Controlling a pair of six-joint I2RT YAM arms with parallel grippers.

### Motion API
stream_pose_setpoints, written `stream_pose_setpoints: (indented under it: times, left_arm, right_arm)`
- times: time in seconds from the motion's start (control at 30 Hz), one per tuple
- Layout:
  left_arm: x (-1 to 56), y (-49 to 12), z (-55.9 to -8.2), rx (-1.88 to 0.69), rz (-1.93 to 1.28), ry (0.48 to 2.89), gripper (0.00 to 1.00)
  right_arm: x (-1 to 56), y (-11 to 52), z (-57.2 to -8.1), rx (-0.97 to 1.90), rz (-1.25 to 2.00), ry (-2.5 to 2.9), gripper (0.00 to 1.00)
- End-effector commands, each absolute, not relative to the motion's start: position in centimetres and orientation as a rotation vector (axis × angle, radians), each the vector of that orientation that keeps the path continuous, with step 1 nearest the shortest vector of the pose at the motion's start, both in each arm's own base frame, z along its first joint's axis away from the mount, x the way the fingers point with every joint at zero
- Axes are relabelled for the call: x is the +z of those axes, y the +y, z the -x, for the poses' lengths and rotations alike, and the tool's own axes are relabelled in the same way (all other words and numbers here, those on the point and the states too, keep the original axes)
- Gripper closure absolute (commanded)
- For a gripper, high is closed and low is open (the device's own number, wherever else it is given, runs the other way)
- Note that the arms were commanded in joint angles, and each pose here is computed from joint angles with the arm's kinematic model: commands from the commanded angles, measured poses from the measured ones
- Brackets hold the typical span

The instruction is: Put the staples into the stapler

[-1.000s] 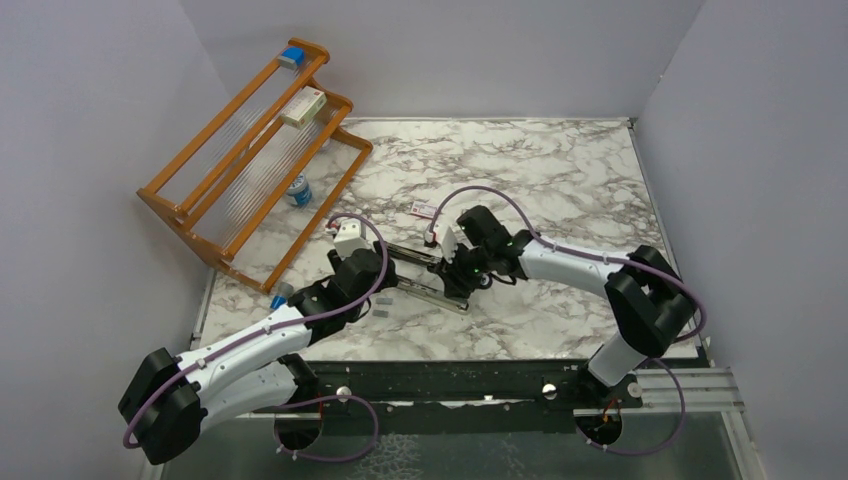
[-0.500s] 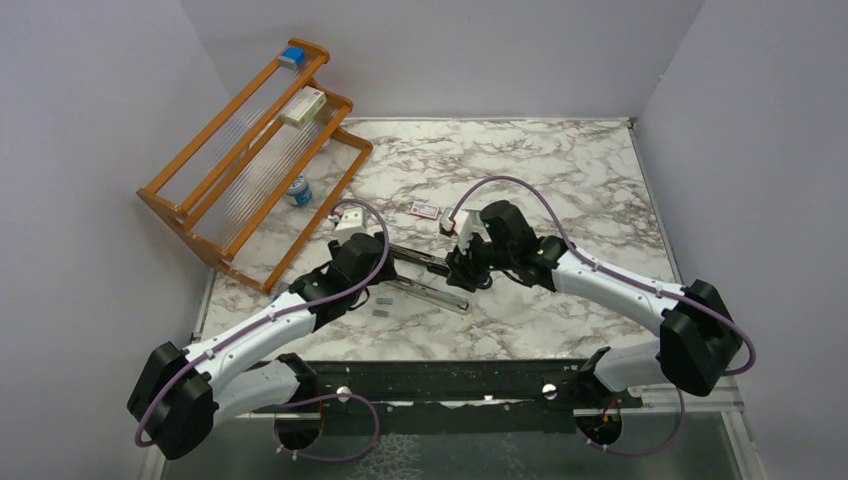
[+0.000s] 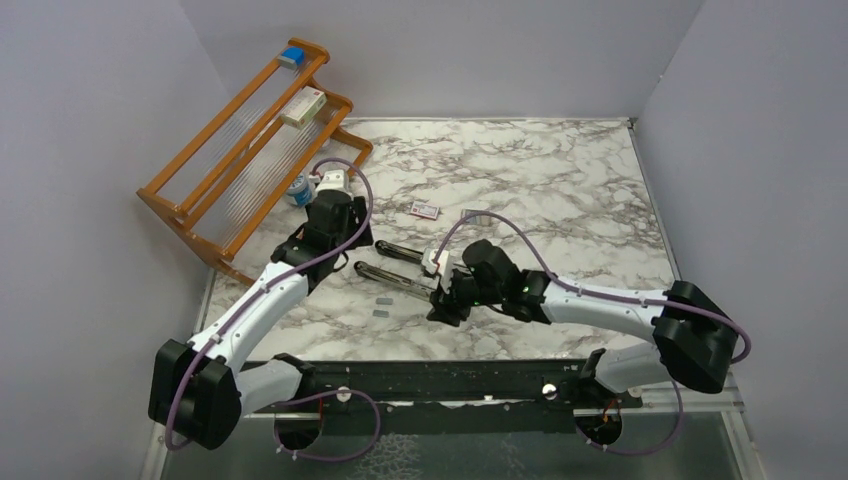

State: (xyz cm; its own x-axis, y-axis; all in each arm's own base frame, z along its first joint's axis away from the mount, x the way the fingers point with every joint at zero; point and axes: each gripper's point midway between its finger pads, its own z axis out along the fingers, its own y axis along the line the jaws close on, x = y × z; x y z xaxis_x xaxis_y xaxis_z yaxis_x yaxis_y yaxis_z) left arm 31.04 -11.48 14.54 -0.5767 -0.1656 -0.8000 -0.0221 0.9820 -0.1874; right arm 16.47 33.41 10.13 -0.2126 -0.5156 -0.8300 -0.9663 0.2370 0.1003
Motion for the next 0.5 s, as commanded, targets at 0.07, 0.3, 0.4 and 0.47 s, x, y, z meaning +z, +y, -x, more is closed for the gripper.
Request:
stream_pose_setpoints:
  times: [0.07,0.3,0.4,0.47]
  left_arm:
    - [17.4,-10.4,-33.6,-0.093,-0.085,2.099,0.29]
    - [17.2,-9.3,-33.4,-0.053,-0.076,2.084,0.29]
    - [17.4,-8.9,-33.4,-0.030,-0.073,2.077,0.29]
    - [17.5,-8.6,-33.5,-0.019,-0.065,2.079,0.29]
  right_arm:
    - [10.4,37.2,-16.1,0.915,1.369,1.616,0.54]
    - [8.3,38.7,-16.4,0.930,1.391,1.558,0.54]
    - [7.5,39.5,-16.6,0.939,1.412,1.543,0.54]
    - [6.7,39.8,-16.5,0.944,1.427,1.539,0.54]
